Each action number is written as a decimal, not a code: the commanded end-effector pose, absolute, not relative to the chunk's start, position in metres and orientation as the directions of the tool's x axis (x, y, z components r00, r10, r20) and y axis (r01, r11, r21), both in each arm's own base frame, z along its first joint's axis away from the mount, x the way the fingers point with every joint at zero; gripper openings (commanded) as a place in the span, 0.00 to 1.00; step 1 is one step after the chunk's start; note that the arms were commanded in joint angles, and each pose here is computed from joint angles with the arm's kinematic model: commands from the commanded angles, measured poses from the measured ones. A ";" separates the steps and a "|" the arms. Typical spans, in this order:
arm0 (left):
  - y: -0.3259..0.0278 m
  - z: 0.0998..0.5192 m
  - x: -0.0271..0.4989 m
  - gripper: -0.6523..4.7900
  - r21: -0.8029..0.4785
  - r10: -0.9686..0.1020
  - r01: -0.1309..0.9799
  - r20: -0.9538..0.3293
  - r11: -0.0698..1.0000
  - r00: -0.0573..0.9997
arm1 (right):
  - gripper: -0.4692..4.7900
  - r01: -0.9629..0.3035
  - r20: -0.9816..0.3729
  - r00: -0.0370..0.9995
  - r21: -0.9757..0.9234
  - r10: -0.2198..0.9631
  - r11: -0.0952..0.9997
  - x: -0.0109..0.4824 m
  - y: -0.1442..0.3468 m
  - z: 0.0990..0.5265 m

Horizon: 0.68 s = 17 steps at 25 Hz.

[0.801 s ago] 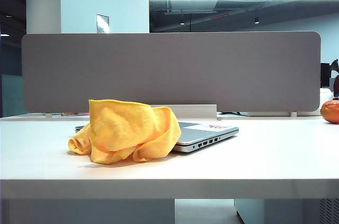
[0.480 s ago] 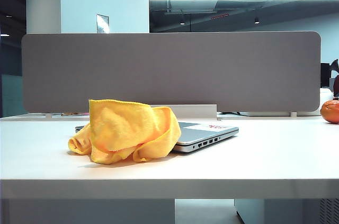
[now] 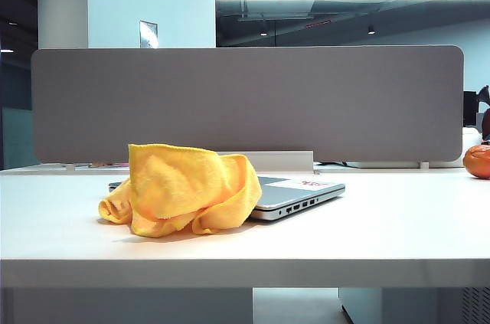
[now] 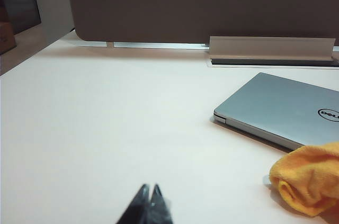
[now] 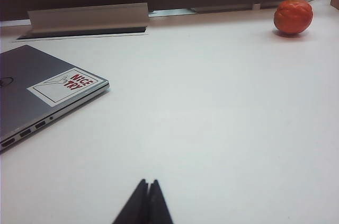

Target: Pick up the yellow rag and put it over the laptop.

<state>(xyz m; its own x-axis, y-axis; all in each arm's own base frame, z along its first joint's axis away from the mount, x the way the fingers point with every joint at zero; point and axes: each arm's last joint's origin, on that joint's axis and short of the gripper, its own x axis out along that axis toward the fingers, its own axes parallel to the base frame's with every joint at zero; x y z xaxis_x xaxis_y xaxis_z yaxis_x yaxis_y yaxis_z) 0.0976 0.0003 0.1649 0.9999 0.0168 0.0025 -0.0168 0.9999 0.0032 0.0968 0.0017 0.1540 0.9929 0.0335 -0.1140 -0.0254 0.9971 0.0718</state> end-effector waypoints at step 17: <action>0.000 0.167 0.097 0.11 0.000 0.017 -0.017 0.012 1.000 1.000 | 0.08 -0.198 -0.098 0.973 0.097 0.207 0.975 0.097 0.007 0.154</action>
<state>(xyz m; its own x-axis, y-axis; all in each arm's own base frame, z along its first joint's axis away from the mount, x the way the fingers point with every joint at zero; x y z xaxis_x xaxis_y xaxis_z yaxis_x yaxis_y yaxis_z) 0.0976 0.0003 0.1649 0.9999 0.0168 0.0025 -0.0168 0.9999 0.0032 0.0965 0.0049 0.1540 0.9831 0.1440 -0.1130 -0.1343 0.9869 0.0892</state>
